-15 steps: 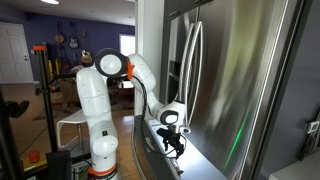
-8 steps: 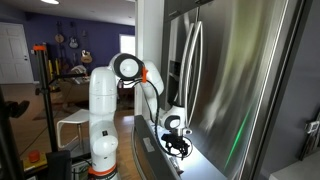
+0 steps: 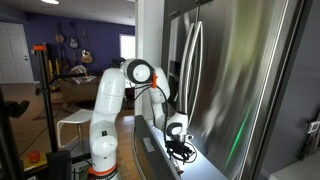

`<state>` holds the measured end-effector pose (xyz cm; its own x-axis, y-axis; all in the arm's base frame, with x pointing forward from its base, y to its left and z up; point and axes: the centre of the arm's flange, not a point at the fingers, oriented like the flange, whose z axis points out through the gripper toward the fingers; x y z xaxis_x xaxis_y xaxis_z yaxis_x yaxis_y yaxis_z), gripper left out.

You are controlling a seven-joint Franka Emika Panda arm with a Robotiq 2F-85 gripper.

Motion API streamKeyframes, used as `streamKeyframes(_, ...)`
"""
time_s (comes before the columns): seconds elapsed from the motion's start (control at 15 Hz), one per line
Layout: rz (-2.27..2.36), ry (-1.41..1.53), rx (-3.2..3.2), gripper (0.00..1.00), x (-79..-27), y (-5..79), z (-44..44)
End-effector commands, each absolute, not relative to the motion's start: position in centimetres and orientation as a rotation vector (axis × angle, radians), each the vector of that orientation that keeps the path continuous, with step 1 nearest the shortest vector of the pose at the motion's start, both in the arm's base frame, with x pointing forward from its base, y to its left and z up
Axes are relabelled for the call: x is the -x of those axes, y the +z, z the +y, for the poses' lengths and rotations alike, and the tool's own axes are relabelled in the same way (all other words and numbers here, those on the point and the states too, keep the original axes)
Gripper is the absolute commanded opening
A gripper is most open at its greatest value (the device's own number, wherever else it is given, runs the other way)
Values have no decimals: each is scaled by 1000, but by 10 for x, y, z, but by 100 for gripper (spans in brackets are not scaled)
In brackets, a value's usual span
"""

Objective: Remove the package on the right in the bottom refrigerator freezer and place it at the edge of the freezer drawer

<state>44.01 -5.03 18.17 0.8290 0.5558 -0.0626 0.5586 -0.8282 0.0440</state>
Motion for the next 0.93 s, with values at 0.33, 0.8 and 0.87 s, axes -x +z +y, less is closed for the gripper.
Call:
streamKeyframes(0.33, 1012, -98, -2985, 100, -457, 127, -61)
streamKeyframes(0.8, 1093, -72, -3007, 53, -464, 116, -59)
streamKeyframes(0.87, 1103, -77, -3008, 46, -463, 116, -58)
